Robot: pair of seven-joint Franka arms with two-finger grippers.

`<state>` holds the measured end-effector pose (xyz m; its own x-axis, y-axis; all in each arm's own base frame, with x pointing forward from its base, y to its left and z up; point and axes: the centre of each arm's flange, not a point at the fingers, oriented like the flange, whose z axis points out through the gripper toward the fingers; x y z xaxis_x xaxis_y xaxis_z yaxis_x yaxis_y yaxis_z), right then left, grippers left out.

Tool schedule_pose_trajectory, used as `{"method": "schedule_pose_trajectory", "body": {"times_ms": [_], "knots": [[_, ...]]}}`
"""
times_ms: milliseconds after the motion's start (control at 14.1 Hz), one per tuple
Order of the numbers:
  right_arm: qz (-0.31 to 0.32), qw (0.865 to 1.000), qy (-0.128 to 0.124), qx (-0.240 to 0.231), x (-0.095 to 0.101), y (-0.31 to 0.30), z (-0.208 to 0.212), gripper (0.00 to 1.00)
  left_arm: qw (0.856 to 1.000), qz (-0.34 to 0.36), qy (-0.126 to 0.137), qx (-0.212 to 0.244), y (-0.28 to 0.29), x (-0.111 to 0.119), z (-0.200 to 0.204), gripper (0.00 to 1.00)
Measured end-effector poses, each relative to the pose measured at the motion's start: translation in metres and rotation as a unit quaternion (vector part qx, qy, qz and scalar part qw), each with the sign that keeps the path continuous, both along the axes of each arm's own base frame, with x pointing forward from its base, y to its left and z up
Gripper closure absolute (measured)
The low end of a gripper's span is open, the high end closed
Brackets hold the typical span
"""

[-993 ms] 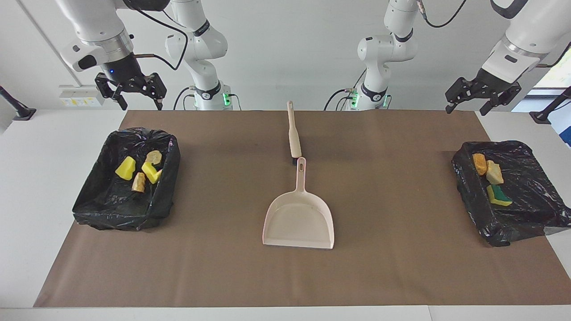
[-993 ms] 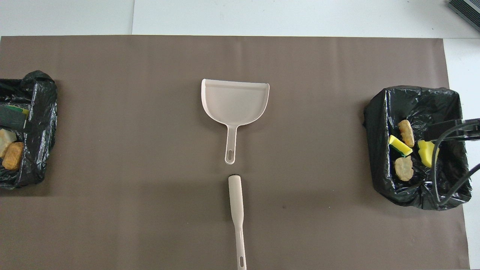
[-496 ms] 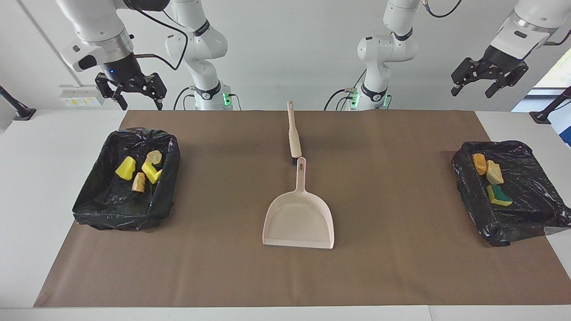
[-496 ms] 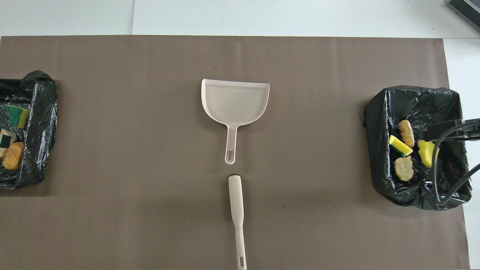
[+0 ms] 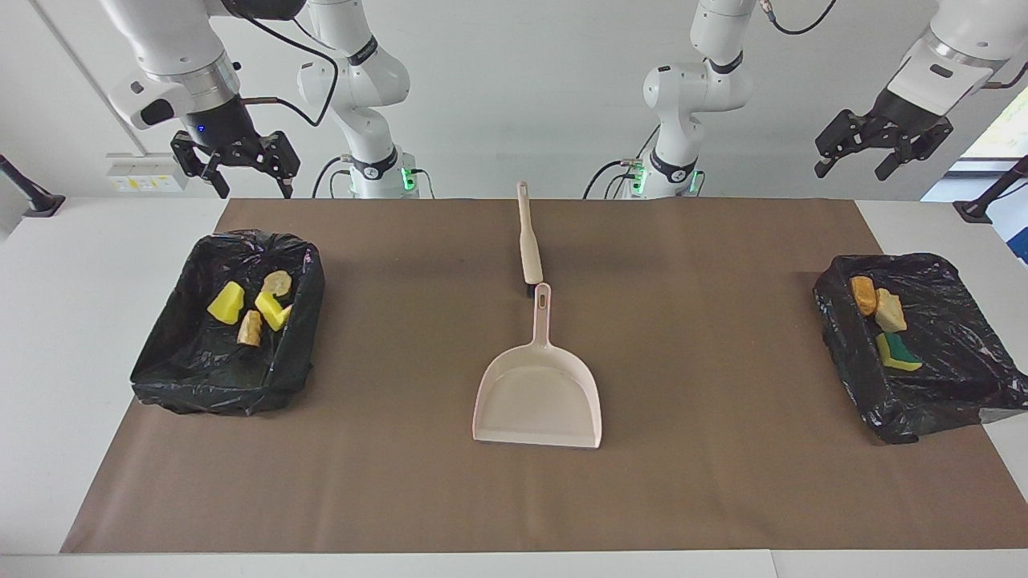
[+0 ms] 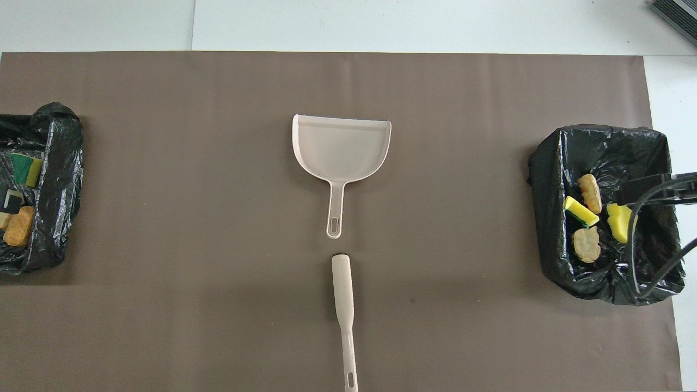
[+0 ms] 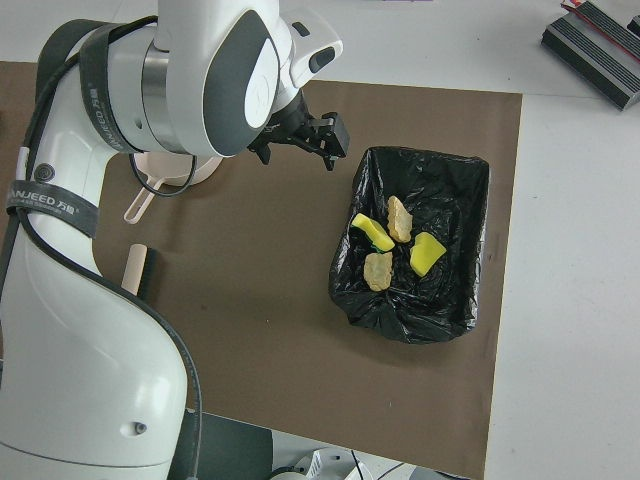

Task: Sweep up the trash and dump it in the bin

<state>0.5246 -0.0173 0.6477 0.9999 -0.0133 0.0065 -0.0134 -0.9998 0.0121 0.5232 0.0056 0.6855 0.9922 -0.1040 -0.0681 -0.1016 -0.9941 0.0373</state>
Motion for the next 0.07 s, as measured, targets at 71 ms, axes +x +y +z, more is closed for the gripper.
{"method": "schedule_pose_trajectory", "body": {"times_ms": [71], "knots": [[-0.001,1.0,0.0,0.0,0.0,-0.0009,-0.0004,0.0,1.0,-0.002,0.0,0.0,-0.0021,0.0,0.0002,0.0]]}}
